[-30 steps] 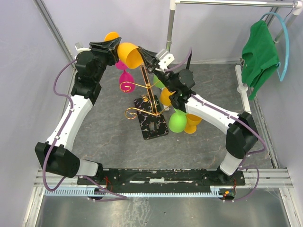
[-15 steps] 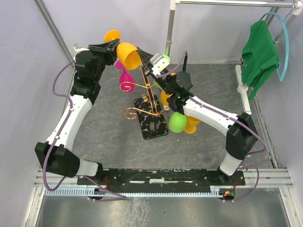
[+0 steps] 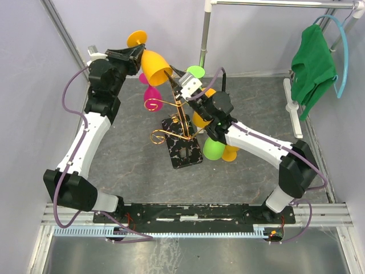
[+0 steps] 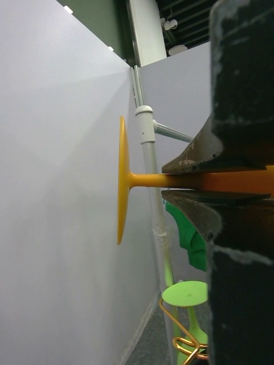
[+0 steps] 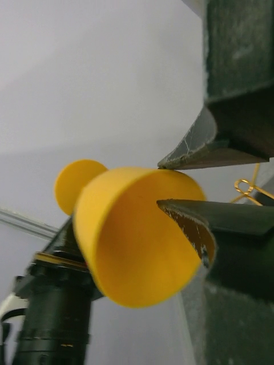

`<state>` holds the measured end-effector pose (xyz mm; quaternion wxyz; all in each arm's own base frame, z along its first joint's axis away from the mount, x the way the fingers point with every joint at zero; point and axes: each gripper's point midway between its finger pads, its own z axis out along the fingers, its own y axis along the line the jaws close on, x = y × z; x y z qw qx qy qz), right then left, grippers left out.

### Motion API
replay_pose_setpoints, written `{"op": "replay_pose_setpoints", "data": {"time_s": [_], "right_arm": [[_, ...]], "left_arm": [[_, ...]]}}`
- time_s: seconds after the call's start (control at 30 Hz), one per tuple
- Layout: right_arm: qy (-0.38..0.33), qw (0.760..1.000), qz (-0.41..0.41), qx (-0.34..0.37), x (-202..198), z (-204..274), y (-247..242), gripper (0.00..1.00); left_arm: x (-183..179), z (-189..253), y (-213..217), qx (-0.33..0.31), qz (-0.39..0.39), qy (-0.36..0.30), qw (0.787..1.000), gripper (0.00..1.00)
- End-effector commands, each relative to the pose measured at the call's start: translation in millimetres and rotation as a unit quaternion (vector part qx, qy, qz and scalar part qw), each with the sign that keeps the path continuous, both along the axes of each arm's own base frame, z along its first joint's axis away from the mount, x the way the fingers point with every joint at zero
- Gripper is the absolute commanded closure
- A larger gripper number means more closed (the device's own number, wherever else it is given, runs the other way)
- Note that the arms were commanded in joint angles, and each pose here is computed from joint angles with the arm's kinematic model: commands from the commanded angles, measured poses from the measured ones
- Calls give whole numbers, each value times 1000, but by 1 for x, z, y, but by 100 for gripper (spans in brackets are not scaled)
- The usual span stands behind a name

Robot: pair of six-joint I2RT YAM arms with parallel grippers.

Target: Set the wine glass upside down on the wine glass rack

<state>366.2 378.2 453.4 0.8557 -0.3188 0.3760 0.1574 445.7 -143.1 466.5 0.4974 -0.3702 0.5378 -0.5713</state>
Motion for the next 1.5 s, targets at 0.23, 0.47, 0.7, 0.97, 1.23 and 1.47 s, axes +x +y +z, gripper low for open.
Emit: {"op": "replay_pose_setpoints", "data": {"time_s": [0.23,0.47,0.7,0.97,1.23,1.47], "right_arm": [[36,996,-75,-40,-24,-7,-60,41],[106,980,-147,-80,-17,-10,-92,34],[153,961,-206,-100,-11,1,-121,28],[170,956,-216,-101,-6,-6,-126,28],[178,955,-212,-103,-5,-14,-126,28],[180,955,-211,-108,-6,-19,-127,28]], "left_arm": [[-22,87,63,77,84,-168,979,97],[-48,90,68,287,130,-231,920,97],[-91,50,88,489,178,-224,824,97],[-121,-28,102,592,185,-200,758,97],[-142,-79,81,572,136,-233,775,97],[-155,-114,50,545,75,-306,777,97]]}}
